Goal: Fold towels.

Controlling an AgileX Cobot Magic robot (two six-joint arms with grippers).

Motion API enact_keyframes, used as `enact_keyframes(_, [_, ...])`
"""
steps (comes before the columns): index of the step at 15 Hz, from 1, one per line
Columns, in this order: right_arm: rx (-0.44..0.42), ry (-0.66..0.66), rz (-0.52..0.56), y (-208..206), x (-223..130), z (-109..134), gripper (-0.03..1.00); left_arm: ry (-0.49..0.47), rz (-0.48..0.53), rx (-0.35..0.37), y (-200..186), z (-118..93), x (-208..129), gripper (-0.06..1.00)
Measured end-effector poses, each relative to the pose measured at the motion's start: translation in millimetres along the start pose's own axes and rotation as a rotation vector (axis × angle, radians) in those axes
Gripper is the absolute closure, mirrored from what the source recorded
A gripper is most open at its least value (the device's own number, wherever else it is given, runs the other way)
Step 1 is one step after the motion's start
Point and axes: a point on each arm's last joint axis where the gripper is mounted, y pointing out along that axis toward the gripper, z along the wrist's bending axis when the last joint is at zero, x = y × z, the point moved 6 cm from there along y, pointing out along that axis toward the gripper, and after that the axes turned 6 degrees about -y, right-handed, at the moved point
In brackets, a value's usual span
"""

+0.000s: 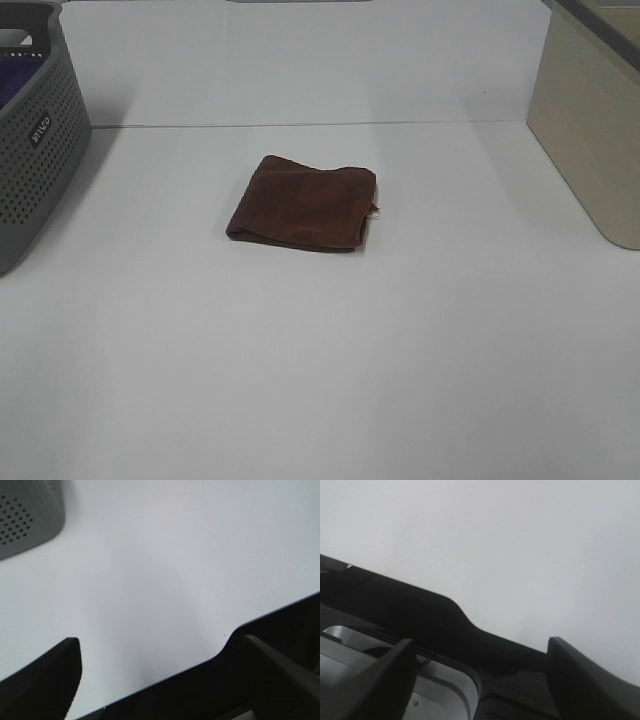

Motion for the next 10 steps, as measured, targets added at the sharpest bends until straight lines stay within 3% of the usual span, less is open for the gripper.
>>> enact_keyframes(2, [-0.028, -0.049, -0.139, -8.3, 1.9, 0.2, 0.28, 0.020, -0.055, -0.027, 0.1, -3.5, -1.0, 0.14])
enact_keyframes(4, [-0.024, -0.056, -0.181, -7.3, 0.3, 2.2, 0.28, 0.034, -0.066, -0.030, 2.8, -3.7, -1.0, 0.14])
enact_keyframes(10, [-0.016, -0.064, -0.193, -6.4, 1.1, 3.6, 0.28, 0.042, -0.073, -0.033, 3.4, -4.2, -0.2, 0.14])
